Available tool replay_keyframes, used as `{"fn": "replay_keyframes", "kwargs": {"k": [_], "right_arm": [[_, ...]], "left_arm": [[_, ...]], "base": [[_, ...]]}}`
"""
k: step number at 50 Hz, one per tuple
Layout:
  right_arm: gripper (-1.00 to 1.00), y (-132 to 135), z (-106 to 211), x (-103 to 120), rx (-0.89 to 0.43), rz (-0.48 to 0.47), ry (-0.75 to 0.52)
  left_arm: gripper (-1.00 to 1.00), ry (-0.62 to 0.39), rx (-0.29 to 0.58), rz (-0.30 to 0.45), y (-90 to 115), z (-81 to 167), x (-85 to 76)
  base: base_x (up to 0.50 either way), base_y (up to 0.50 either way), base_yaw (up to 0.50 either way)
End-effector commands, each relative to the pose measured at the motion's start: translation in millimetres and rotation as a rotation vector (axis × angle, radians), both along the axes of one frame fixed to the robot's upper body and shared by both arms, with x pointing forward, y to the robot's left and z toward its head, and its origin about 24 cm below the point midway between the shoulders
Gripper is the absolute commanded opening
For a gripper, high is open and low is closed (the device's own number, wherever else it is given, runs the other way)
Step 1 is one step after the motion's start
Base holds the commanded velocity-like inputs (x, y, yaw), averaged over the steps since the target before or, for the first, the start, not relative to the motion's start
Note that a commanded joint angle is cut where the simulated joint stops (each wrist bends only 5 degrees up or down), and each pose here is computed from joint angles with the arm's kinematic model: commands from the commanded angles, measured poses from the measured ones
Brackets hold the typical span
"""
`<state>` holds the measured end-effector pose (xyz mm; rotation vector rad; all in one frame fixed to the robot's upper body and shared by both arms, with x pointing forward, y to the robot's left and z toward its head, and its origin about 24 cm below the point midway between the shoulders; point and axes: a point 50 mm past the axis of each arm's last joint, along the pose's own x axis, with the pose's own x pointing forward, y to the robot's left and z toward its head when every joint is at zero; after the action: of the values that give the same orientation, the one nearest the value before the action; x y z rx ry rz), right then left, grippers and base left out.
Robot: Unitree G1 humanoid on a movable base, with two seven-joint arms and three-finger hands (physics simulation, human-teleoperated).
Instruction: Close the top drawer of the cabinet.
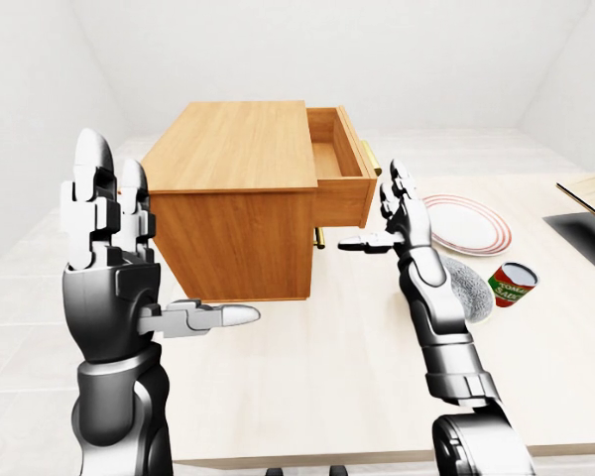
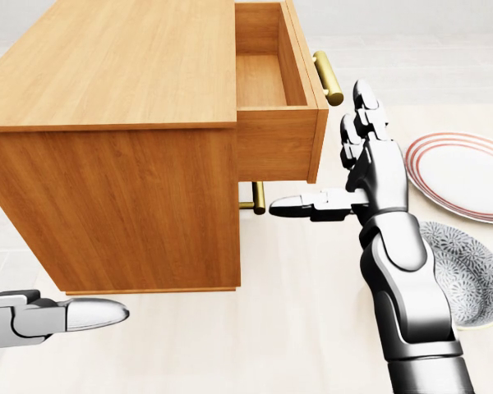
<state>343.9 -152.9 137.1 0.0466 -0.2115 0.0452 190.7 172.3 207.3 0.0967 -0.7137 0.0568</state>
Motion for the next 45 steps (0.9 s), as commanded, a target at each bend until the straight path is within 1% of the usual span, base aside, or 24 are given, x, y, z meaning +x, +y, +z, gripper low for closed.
{"fn": "replay_keyframes", "kwargs": {"k": [1,9,16,18,26,34,39,43,45], "right_arm": [[1.0,3.3,-4.0,10.6,0.007,0.001,0.045],[1.0,5.2,17.0,7.7,0.017,0.007,-0.041],[1.0,9.1,21.1,7.6,0.012,0.017,-0.056],[1.0,9.1,18.3,9.3,0.008,0.016,-0.042],[1.0,15.2,20.1,10.4,0.002,0.035,-0.046],[1.0,22.1,15.0,9.7,-0.002,0.053,-0.03],[1.0,30.1,3.9,10.6,-0.021,0.077,0.013],[1.0,31.3,6.9,9.3,-0.017,0.082,-0.002],[1.0,33.9,4.1,10.1,-0.017,0.089,0.011]], "left_arm": [[1.0,0.006,0.008,-0.002,-1.0,-0.9,1.0],[1.0,0.013,0.011,-0.005,-1.7,-2.2,1.3],[1.0,0.016,0.024,-0.016,-4.4,-2.4,1.5],[1.0,0.023,0.025,-0.016,-4.6,-3.7,2.7],[1.0,0.016,0.019,-0.012,-3.3,-2.5,2.1],[1.0,0.029,0.026,-0.011,-3.9,-4.6,4.2],[1.0,0.025,0.025,-0.012,-3.8,-4.0,3.6],[1.0,0.024,0.024,-0.013,-3.8,-3.9,3.2],[1.0,0.027,0.027,-0.014,-4.2,-4.5,3.4]], "base": [[0.0,0.0,0.0],[0.0,0.0,0.0],[0.0,0.0,0.0],[0.0,0.0,0.0],[0.0,0.0,0.0],[0.0,0.0,0.0],[0.0,0.0,0.01],[0.01,0.0,0.01],[0.0,0.0,0.01]]}}
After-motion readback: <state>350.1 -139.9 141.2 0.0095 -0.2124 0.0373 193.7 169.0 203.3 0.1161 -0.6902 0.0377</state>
